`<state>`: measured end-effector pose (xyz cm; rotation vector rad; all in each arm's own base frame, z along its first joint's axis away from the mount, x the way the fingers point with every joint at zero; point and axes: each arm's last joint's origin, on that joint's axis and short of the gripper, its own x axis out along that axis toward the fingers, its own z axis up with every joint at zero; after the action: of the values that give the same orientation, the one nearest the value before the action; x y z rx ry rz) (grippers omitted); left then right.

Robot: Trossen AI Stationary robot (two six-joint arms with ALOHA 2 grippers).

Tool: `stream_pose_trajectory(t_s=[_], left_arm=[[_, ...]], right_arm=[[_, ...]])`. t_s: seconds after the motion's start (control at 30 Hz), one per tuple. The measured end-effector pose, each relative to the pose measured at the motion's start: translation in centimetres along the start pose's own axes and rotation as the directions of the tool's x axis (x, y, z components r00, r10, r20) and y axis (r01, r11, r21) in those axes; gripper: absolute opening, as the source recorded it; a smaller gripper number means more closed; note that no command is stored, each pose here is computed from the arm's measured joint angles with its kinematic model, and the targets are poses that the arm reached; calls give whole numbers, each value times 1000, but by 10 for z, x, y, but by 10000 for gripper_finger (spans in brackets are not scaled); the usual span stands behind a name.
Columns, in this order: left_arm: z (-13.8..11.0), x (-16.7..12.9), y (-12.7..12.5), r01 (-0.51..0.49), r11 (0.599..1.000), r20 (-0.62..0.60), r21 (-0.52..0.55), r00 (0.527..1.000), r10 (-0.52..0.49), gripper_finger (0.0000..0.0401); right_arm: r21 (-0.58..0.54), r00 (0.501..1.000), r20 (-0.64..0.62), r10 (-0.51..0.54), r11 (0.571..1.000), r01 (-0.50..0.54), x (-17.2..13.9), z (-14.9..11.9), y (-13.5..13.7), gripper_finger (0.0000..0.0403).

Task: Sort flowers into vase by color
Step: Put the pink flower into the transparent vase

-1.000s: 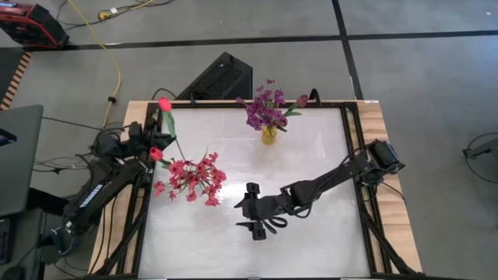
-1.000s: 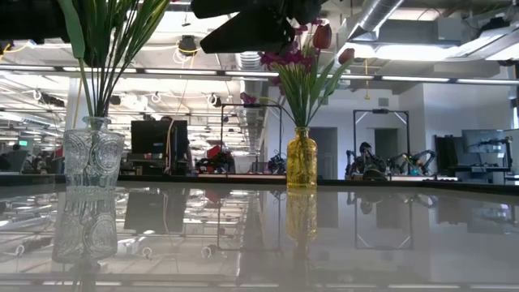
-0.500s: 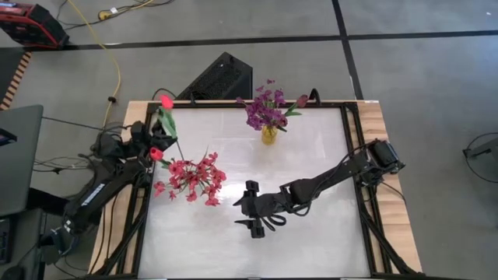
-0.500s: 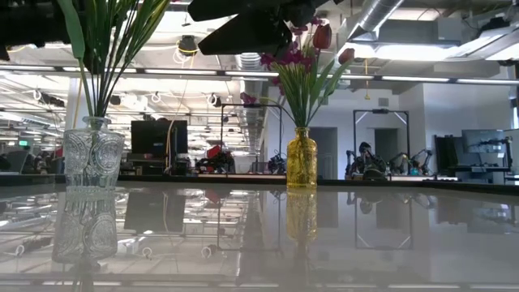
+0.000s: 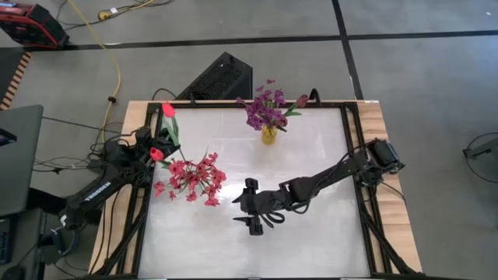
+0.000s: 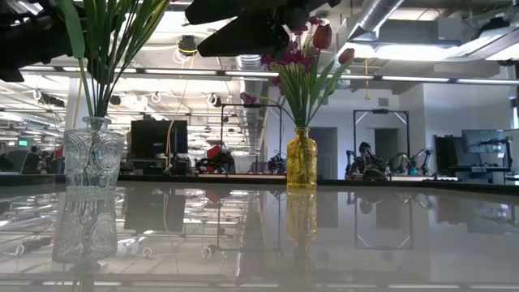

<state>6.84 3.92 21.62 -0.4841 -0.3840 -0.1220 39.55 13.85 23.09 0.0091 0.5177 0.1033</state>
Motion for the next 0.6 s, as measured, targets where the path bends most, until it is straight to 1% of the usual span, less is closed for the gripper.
stream_pose_trajectory(t_s=[0.2,0.4,0.5,0.6], left_arm=[[-2,0,0,38,999,-59,12,998,-37,0],[-6,0,2,30,999,-105,21,994,-27,0],[-8,0,3,52,998,-144,44,989,-46,0],[-8,-1,3,62,996,-152,66,987,-52,0]], right_arm=[[2,1000,10,2,1000,-2,0,1,0,292],[4,1000,15,3,1000,-3,0,1,0,292],[6,1000,18,4,1000,-4,0,2,0,292],[6,1000,18,4,1000,-4,0,2,0,292]])
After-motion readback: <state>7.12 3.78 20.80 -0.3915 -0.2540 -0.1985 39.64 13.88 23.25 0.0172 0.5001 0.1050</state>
